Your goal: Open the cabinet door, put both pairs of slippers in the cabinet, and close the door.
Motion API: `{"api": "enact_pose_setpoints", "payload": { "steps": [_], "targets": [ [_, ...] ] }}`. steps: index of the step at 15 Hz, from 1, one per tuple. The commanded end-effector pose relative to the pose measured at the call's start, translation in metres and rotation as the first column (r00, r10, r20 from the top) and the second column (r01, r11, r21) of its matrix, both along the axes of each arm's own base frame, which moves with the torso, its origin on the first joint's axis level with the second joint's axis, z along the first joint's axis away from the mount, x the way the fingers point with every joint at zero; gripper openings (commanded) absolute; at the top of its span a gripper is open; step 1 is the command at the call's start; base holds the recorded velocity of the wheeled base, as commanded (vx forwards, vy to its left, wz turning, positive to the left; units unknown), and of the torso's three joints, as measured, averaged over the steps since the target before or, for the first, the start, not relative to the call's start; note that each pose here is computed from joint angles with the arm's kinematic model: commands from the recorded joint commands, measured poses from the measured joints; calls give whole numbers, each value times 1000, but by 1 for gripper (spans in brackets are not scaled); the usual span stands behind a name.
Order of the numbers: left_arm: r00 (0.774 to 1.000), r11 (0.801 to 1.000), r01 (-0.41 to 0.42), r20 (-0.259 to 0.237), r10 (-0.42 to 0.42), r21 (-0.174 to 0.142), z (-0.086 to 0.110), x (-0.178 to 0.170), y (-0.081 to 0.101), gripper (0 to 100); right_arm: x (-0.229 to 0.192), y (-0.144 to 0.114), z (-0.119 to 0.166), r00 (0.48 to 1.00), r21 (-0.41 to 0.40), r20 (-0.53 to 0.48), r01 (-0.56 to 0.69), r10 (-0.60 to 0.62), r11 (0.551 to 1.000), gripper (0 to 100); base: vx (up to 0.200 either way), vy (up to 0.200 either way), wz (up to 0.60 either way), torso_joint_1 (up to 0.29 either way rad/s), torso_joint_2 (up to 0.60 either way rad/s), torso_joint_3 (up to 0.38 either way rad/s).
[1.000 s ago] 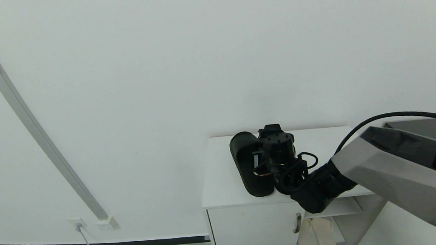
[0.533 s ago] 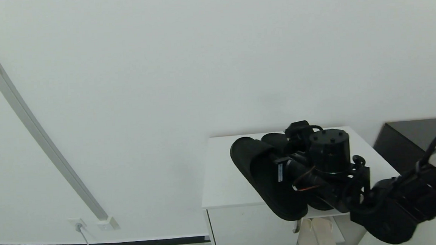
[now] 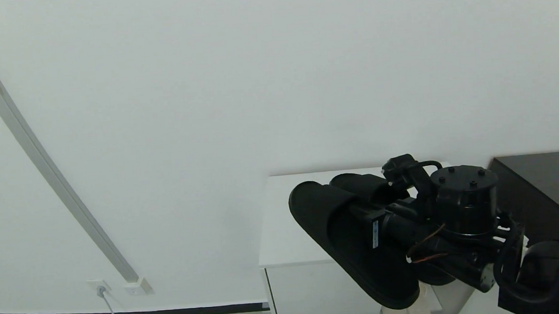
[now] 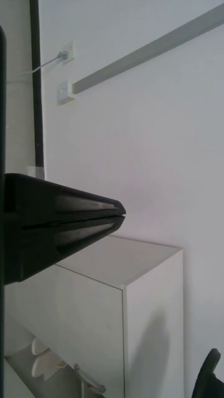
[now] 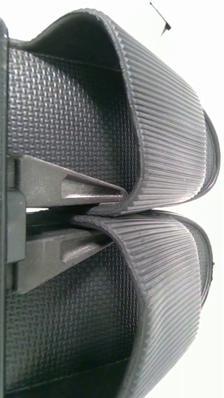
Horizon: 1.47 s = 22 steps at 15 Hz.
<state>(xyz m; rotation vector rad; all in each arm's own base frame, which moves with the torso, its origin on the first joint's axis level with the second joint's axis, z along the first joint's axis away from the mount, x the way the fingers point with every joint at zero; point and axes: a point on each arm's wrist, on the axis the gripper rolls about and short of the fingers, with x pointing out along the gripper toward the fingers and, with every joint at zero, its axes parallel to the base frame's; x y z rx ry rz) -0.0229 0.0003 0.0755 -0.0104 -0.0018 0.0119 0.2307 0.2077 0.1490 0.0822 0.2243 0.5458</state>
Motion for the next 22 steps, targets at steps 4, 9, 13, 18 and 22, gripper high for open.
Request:
{"api": "enact_pose_setpoints", "payload": {
  "steps": [4,9,13,18,22],
  "targets": [
    [1000,1000,0,-2,0,-2,0,0,0,0,-6,-5,-4,1000,-38,3,-4,4,999,0,-100,0,0,1,4,1],
    [1000,1000,0,-2,0,-2,0,0,0,0,-7,-7,1,1000,-28,16,-4,4,1000,0,-200,0,0,0,1,1],
    [1000,1000,0,-2,0,0,0,0,0,0,-9,-8,2,1000,-37,6,-4,4,999,0,-150,0,0,-2,-1,2],
    [1000,1000,0,0,0,-2,0,0,0,0,-10,-7,1,1000,-37,4,-10,10,999,0,0,0,0,0,0,0],
    [1000,1000,0,-2,0,-2,0,0,0,0,-11,-6,1,1000,-40,1,-15,15,999,0,0,0,0,0,0,0]
  ]
}}
